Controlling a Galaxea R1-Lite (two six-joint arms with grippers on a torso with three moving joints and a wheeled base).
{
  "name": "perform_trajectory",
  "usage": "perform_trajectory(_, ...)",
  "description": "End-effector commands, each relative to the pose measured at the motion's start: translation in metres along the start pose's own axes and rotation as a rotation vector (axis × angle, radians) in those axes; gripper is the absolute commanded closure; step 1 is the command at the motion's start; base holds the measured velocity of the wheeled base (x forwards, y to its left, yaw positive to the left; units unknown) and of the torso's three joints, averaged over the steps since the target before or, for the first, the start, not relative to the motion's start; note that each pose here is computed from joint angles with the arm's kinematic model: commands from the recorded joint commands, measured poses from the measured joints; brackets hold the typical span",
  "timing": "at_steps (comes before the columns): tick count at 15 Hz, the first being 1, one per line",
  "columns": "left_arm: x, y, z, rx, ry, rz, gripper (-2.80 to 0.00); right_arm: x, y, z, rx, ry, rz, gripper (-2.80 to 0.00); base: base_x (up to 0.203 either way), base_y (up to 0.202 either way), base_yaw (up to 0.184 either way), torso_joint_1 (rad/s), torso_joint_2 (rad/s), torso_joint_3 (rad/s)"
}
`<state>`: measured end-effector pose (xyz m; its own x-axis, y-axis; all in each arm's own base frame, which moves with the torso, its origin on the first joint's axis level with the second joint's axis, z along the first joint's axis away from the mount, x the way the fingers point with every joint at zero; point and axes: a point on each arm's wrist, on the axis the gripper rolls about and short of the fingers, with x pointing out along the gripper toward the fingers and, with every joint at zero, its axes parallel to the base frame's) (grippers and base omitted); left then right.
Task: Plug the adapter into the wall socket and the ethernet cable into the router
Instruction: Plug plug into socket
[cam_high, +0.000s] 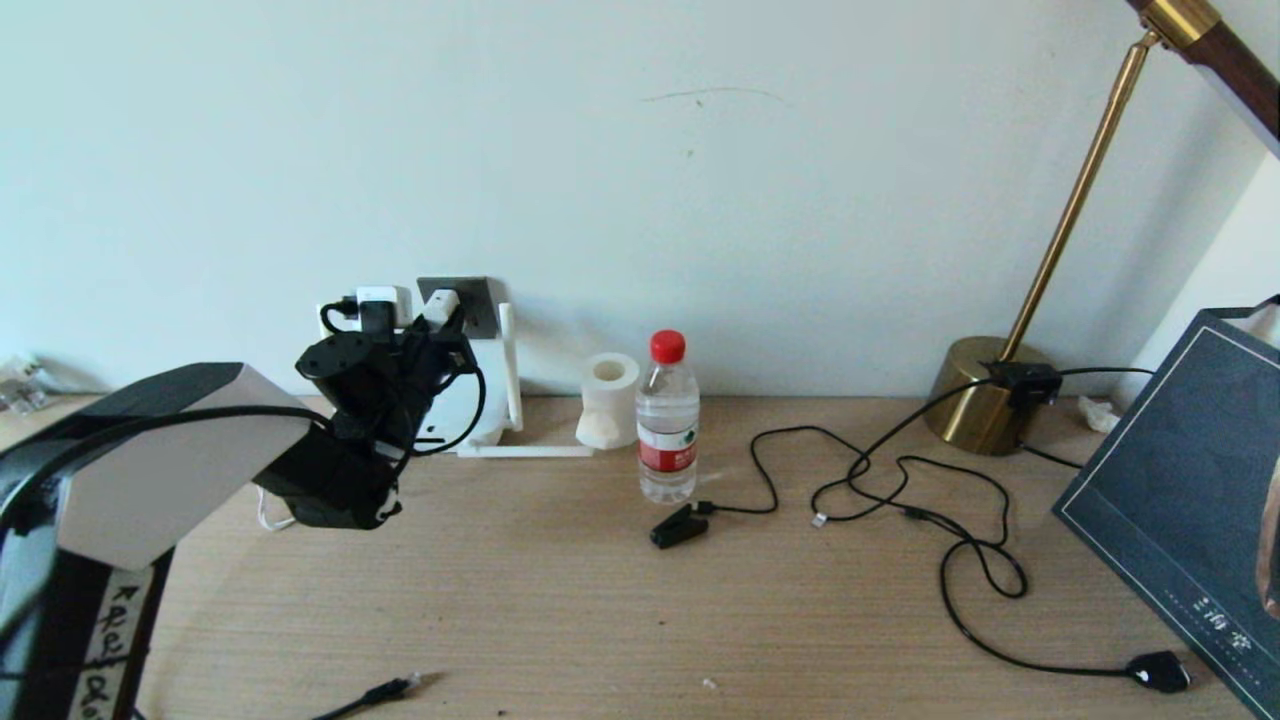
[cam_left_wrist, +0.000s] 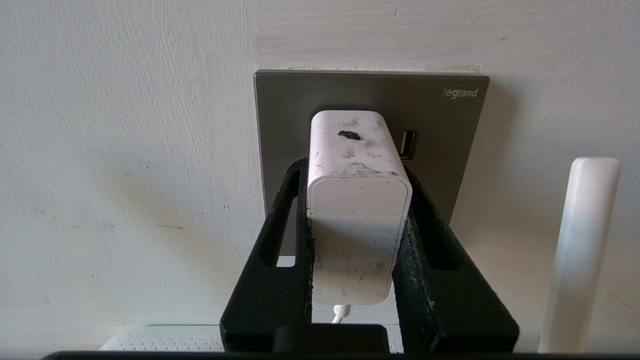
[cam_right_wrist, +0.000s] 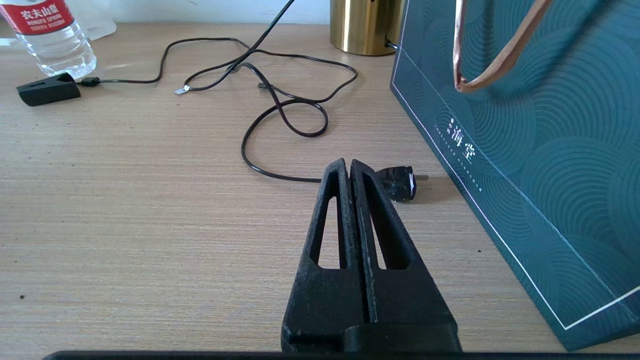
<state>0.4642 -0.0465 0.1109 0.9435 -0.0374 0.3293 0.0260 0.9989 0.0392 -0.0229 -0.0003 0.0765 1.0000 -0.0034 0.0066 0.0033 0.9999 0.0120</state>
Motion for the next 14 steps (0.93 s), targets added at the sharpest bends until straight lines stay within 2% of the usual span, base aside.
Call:
perform_trajectory(1,-0.0007,0.0004,-0.0058,0.001,0.009,0.001,0.0,0.0001,0.0,0.0001,0.0,0.0,0.0,0.0,0.0,0.0,0.0,0.0,0.0,0.0)
perform_trajectory(14,0.0049,0.0033,-0.0113,0.003,0.005,0.006,0.0,0.0001,0.0,0.0001,-0.001,0.0,0.0,0.0,0.0,0.0,0.0,0.0,0.0,0.0)
